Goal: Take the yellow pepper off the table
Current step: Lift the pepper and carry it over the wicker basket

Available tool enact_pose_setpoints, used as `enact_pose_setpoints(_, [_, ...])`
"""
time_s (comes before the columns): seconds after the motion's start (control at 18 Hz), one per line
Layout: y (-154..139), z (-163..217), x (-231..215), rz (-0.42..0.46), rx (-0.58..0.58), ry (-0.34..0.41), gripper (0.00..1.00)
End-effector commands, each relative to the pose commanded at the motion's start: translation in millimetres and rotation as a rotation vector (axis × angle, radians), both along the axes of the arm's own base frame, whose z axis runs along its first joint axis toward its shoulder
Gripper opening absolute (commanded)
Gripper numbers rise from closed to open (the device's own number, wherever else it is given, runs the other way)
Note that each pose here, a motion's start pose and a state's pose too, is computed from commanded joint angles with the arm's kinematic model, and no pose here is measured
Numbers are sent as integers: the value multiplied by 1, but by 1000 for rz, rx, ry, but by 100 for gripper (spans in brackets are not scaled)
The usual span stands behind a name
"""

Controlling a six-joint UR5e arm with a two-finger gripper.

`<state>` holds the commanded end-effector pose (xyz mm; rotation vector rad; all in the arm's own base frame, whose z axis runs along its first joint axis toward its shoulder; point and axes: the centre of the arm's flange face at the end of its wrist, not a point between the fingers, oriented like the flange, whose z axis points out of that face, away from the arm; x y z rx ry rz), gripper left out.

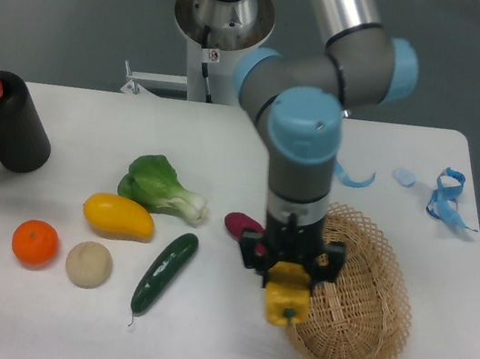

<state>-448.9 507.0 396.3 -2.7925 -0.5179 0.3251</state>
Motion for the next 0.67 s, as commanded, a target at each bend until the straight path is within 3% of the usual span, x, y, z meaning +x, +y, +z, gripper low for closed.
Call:
enact_pose_setpoints(0.17, [-16, 4, -1, 19, -2, -4, 51])
enact_pose_setpoints(0.67, [-19, 5, -1, 21, 2, -6, 51])
